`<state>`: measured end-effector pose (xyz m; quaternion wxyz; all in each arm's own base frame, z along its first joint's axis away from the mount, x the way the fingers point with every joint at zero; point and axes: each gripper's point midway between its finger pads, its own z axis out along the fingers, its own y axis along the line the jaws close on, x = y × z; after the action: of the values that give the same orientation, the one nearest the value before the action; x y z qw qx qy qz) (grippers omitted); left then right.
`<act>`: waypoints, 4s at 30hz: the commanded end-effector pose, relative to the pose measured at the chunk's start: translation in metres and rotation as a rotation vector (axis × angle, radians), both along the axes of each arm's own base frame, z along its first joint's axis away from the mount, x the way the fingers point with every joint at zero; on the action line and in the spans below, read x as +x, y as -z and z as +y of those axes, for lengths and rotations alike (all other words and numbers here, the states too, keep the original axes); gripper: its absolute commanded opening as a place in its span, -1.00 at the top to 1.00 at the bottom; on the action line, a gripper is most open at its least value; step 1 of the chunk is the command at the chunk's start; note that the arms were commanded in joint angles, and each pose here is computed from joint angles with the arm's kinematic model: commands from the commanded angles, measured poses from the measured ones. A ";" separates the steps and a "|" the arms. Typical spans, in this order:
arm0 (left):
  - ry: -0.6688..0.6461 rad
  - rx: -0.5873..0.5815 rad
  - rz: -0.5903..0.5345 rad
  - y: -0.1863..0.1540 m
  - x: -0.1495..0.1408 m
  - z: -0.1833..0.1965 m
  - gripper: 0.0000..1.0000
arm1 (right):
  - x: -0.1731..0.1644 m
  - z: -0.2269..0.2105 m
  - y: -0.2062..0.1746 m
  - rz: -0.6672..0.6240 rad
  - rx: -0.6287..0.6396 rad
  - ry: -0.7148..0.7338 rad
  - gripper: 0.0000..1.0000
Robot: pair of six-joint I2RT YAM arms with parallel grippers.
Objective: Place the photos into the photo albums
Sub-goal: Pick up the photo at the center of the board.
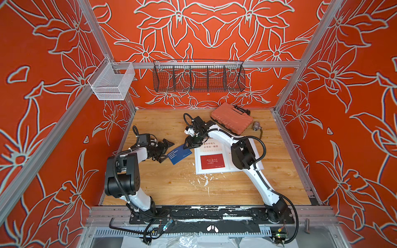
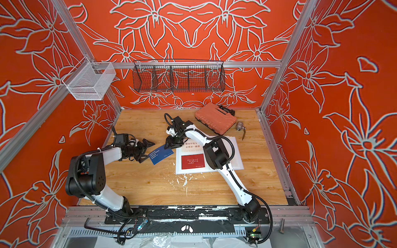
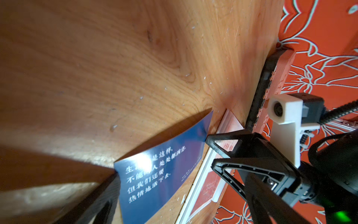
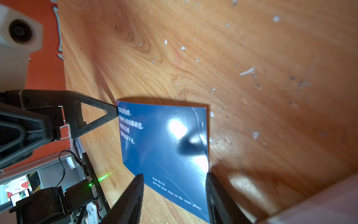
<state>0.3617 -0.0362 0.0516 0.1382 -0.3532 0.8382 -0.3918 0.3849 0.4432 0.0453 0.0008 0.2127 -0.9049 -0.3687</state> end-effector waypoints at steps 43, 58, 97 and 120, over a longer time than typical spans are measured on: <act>0.054 0.007 0.210 0.054 -0.030 -0.015 -0.95 | -0.001 -0.015 0.034 0.006 -0.162 0.049 -0.02; 0.077 -0.114 0.194 0.045 -0.041 -0.033 -0.95 | -0.004 -0.009 0.037 0.044 -0.133 0.053 -0.02; 0.009 -0.175 0.144 0.025 -0.054 -0.039 -0.95 | -0.007 -0.009 0.022 0.061 -0.070 0.046 -0.02; 0.030 0.168 0.065 -0.019 -0.050 -0.002 -0.95 | 0.009 -0.009 -0.045 -0.080 0.006 0.035 -0.04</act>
<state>0.3061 -0.0443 0.0595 0.1179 -0.3623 0.8622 -0.3339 0.3941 0.4410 0.0595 -0.0195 0.2021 -0.9081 -0.3663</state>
